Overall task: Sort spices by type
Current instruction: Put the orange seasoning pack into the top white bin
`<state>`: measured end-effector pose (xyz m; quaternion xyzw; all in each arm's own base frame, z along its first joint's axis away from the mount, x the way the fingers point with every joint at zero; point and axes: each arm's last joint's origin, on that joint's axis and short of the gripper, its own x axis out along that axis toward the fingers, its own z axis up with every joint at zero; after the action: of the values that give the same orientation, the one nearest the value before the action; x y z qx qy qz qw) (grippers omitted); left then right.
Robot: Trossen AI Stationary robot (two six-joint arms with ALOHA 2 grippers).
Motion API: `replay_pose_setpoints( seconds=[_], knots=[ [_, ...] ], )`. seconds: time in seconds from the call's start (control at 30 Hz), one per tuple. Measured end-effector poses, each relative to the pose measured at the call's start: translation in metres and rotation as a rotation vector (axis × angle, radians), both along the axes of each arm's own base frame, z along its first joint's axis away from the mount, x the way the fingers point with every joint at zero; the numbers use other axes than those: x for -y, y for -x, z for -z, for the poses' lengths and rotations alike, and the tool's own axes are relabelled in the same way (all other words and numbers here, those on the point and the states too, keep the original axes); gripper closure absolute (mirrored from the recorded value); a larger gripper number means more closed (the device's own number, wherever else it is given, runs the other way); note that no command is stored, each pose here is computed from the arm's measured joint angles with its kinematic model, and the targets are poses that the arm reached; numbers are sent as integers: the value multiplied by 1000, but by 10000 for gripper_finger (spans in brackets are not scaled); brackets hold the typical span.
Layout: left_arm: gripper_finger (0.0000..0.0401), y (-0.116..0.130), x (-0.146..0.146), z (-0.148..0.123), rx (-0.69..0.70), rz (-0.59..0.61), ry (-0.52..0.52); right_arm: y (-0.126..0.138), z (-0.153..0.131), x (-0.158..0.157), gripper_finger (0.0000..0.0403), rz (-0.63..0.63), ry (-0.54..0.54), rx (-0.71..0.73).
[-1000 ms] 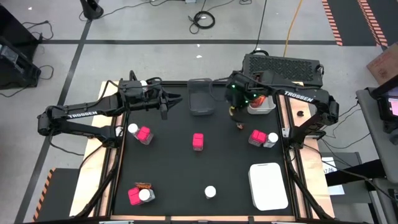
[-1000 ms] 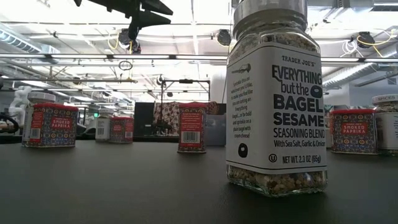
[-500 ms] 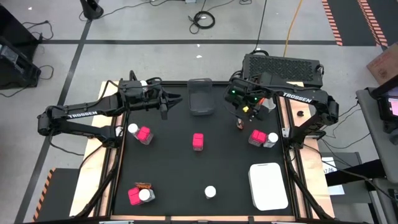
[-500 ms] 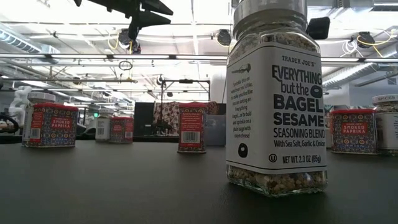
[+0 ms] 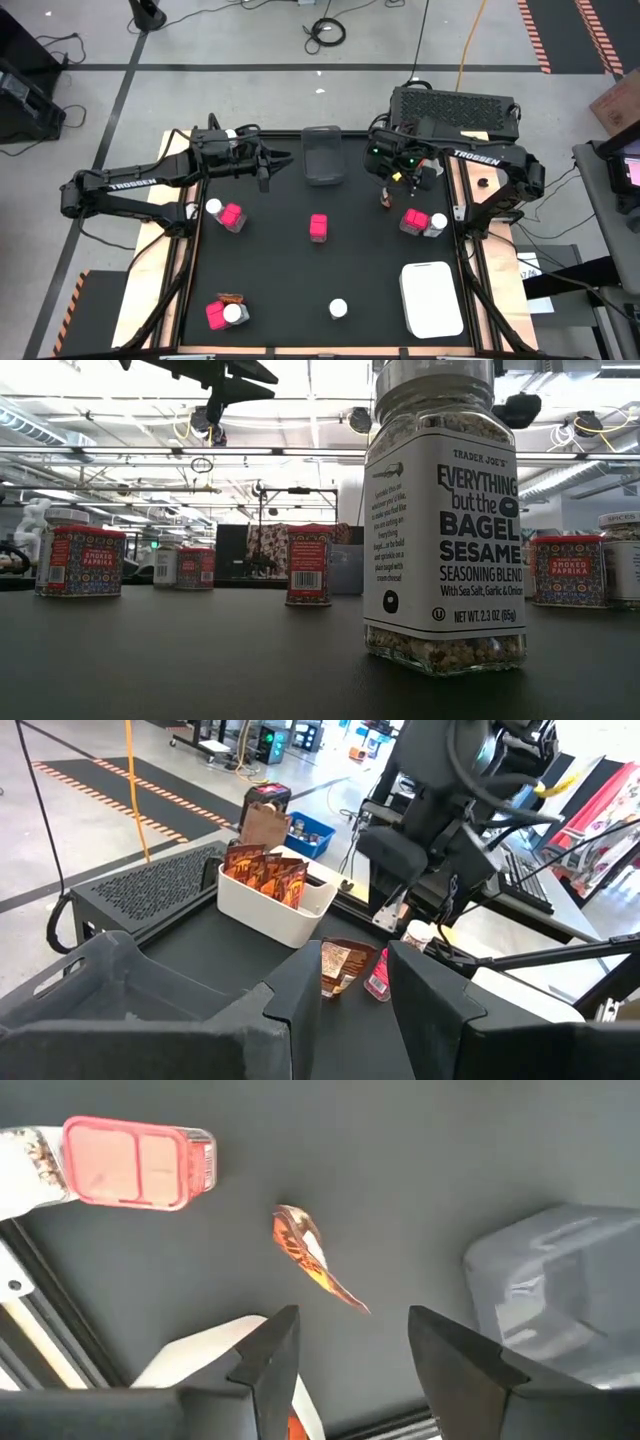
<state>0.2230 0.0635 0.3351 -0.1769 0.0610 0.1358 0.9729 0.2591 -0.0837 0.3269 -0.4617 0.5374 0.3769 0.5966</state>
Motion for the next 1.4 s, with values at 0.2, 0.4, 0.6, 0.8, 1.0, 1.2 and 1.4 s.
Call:
replay_pose_setpoints(
  seconds=[0.2,0.4,0.6,0.8,1.0,1.2,1.4],
  knots=[
    [282,0,0,0,1,-1,2,-1,22,1,220,-118,18,-42],
    [282,0,0,0,1,-1,2,-9,32,3,220,-165,84,9],
    [282,0,0,0,1,-1,2,-7,39,2,220,-209,81,-15],
    [282,0,0,0,1,-1,3,-3,56,1,220,-216,63,-58],
    [282,0,0,0,1,-1,3,-6,70,2,220,-215,77,-25],
    [282,0,0,0,1,-2,5,-3,84,1,223,-216,68,-45],
    [282,0,0,0,0,-2,2,-1,87,0,267,-200,61,-56]
  ],
)
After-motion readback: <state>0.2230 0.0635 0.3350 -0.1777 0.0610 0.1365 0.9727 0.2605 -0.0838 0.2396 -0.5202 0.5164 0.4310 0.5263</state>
